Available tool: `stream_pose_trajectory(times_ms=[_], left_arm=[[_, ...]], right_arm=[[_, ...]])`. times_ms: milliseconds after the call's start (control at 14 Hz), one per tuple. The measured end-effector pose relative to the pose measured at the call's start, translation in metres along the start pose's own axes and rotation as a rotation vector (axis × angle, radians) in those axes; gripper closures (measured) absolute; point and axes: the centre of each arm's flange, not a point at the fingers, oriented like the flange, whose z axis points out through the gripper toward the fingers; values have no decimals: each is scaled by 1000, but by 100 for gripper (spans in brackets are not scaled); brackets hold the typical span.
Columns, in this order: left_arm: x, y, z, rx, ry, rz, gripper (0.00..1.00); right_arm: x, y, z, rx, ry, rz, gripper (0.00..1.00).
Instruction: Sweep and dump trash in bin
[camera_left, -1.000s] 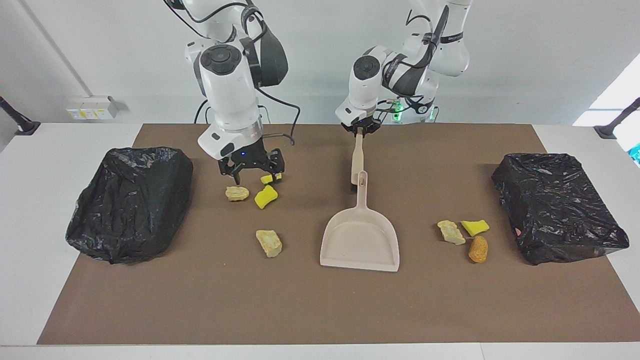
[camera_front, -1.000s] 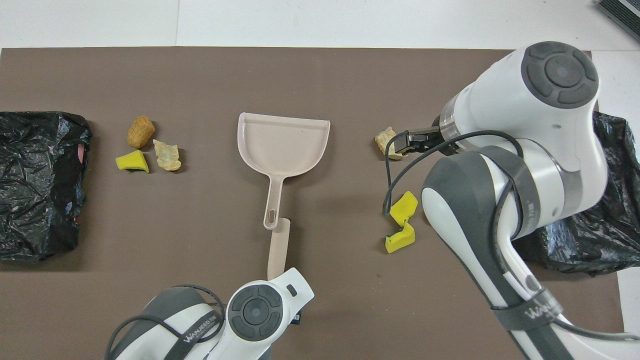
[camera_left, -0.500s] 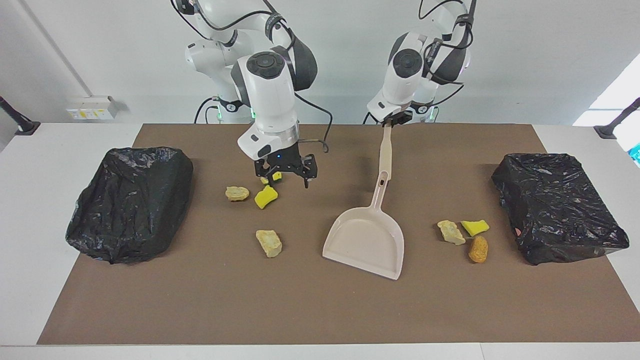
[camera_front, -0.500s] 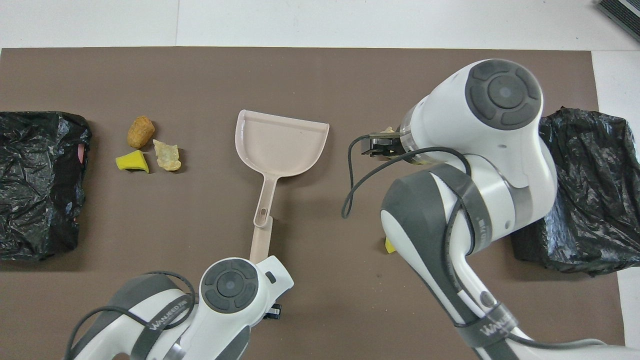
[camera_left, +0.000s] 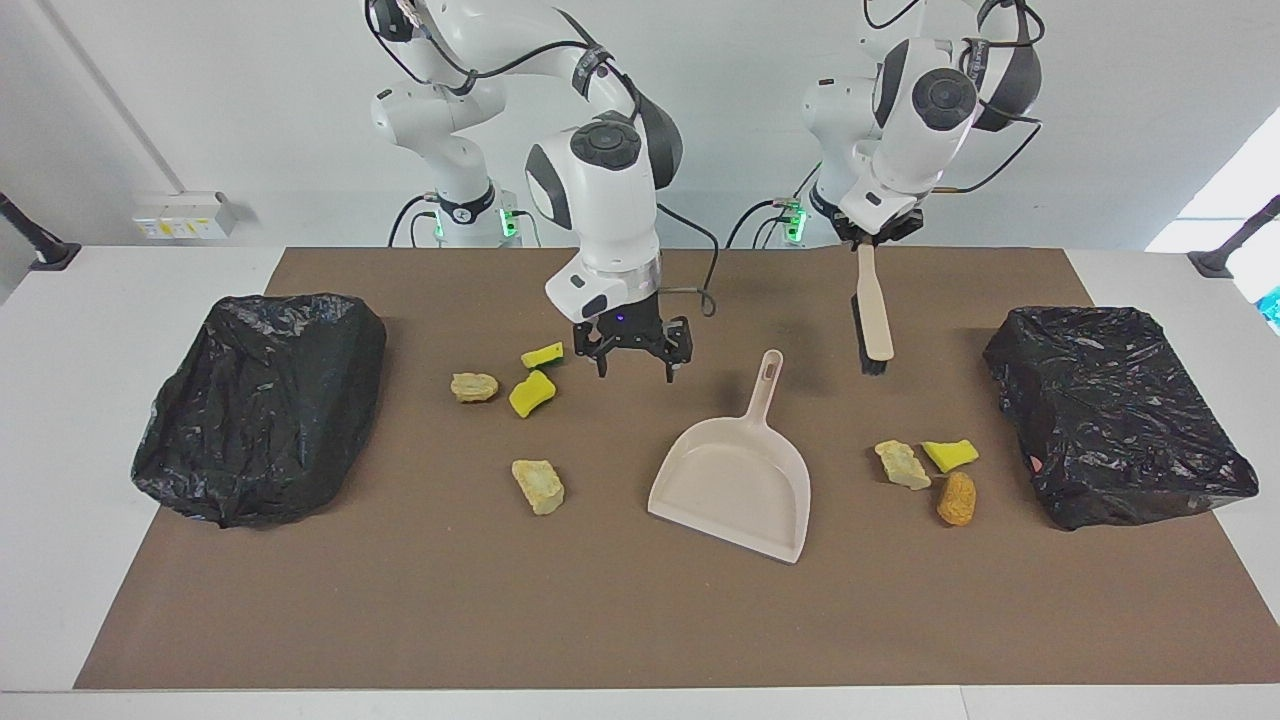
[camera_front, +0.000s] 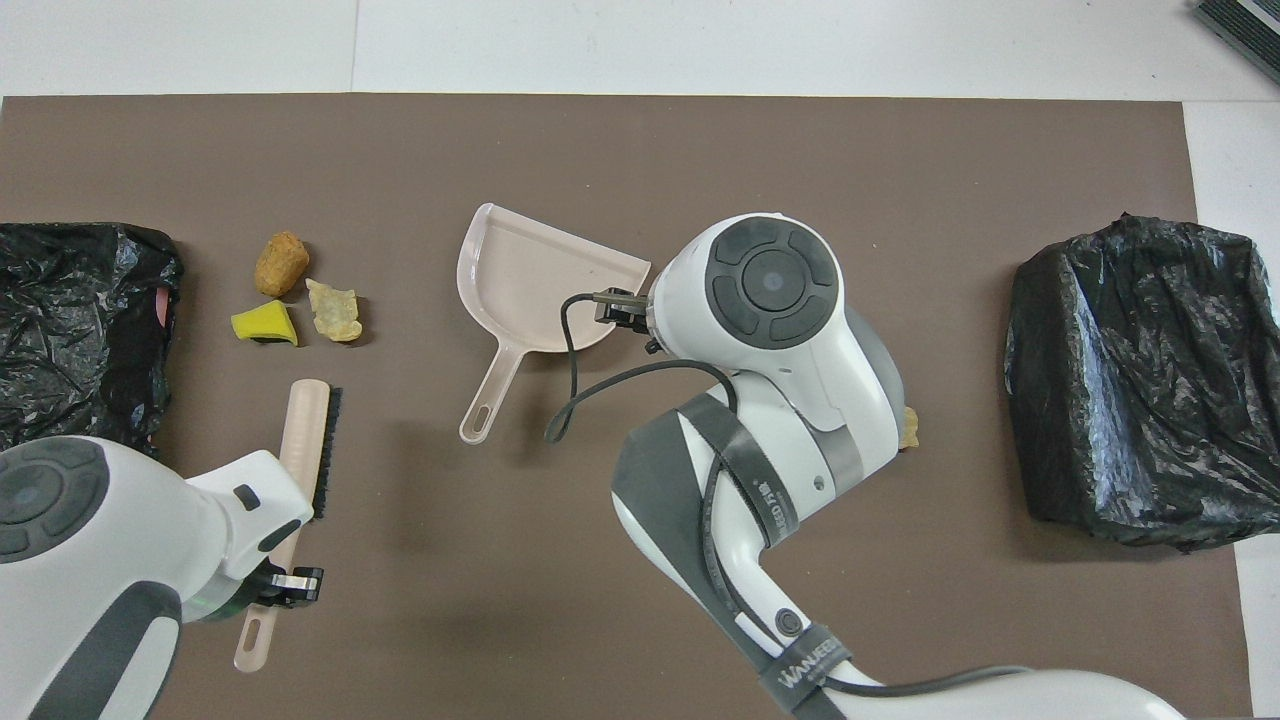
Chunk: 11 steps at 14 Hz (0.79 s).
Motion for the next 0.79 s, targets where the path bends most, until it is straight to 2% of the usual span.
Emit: stream_pose_trajectory(times_ms=[214, 429, 571, 786], left_arm=[[16, -30, -7, -21, 65, -72, 73], [38, -64, -10, -49, 141, -141, 73], [55, -84, -19, -61, 166, -169, 73], [87, -99, -29, -29, 182, -173, 73]], right_arm=[[-35, -41, 24, 25, 4, 76, 0], [-71, -75, 62, 13, 7, 123, 0], [-82, -88, 79, 1, 26, 145, 0], [-97, -107, 97, -4, 47, 165, 0]])
